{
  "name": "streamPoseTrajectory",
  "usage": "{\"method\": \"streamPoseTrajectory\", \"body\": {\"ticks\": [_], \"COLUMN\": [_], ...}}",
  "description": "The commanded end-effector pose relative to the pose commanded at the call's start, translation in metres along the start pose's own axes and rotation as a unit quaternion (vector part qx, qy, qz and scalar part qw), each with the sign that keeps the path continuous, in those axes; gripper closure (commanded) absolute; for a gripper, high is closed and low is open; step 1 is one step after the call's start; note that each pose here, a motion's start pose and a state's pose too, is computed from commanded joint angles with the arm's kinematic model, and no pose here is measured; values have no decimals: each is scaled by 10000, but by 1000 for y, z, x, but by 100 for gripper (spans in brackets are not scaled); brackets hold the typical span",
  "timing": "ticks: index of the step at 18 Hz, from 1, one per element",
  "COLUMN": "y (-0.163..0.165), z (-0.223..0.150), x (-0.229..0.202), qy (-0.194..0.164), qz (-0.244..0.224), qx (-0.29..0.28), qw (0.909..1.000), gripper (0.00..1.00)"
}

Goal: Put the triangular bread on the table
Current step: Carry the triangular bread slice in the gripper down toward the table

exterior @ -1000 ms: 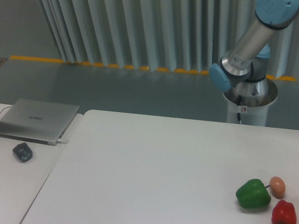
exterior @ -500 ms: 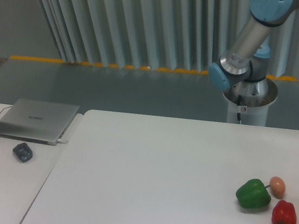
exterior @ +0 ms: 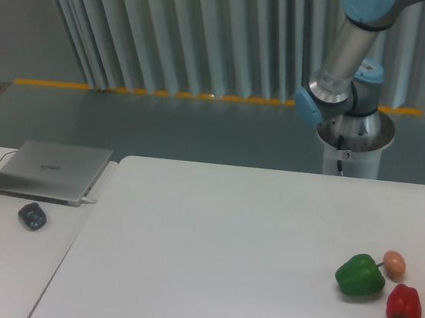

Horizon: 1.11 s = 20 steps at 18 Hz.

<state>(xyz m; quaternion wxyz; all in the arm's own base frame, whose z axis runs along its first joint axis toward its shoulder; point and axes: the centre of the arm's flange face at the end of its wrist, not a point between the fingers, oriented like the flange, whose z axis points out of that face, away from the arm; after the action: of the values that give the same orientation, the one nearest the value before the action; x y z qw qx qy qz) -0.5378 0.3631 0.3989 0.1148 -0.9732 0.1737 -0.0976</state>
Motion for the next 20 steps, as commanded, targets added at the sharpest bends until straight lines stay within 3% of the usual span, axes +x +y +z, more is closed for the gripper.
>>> {"method": "streamPoseTrajectory", "body": {"ticks": [7, 10, 14, 17, 20], "y": [-28, -42, -55, -66, -77], "z": [17, 38, 49, 54, 56], "x": [51, 67, 82, 88, 93], "qy": [315, 586, 600, 740, 747], "qz": [662, 1575, 1944, 2517, 2663], "qx": [-118, -877, -1453, -1773, -1802], "qw": [9972, 9819, 9683, 9486, 9439], "gripper": [82, 81, 78, 79, 79]}}
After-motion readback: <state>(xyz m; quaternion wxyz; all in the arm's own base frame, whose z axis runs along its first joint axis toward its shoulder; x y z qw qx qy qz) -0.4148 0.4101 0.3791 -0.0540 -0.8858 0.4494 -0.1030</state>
